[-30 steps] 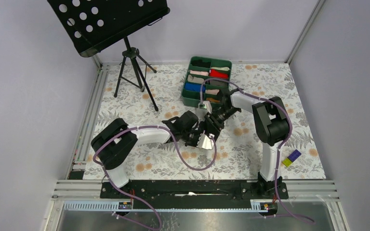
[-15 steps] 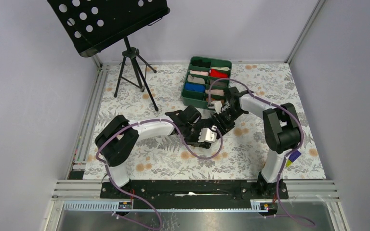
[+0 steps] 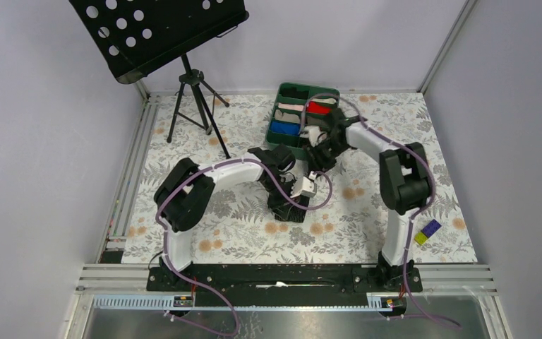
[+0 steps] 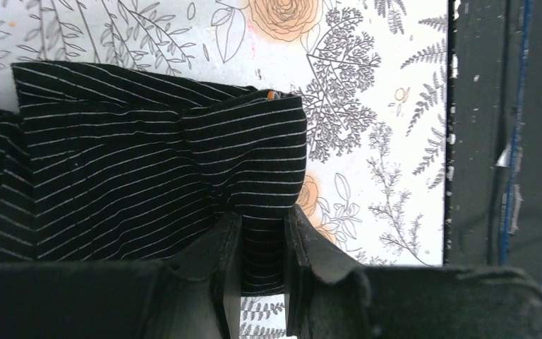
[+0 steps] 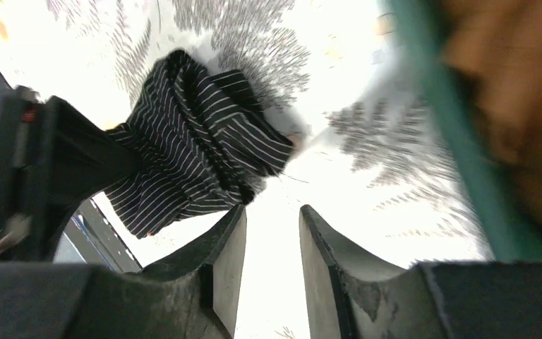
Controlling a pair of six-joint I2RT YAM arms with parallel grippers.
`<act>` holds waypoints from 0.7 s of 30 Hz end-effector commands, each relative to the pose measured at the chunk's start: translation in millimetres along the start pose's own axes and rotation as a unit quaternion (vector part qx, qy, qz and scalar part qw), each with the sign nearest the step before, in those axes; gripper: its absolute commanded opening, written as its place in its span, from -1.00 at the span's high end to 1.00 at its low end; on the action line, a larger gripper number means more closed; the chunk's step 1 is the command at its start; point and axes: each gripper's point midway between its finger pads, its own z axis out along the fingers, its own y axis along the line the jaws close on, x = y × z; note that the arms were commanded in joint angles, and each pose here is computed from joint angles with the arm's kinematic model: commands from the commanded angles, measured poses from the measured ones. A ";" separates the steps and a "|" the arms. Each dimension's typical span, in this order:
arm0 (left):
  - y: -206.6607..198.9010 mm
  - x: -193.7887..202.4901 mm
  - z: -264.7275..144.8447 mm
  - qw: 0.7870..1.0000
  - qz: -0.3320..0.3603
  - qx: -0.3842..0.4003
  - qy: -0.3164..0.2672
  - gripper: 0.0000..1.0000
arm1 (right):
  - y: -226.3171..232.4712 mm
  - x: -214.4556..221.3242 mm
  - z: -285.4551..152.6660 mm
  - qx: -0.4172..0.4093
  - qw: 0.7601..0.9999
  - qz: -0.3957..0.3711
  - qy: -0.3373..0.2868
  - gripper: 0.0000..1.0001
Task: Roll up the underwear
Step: Roll the underwear to the center of the board.
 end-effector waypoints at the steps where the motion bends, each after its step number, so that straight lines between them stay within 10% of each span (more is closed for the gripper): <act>1: -23.4 1.5 -1.6 0.996 -0.048 0.078 -0.001 1.00 | -1.8 -42.5 -92.2 0.016 0.992 -0.016 -0.121 0.17; 13: -11.9 10.2 18.2 0.957 -0.208 0.200 -0.031 1.00 | 34.7 -28.7 -237.9 0.230 0.882 -0.157 -0.379 -0.08; 21: 12.1 21.7 30.3 0.917 -0.312 0.246 -0.042 0.95 | 96.0 77.2 -139.4 0.126 0.928 -0.279 -0.212 0.13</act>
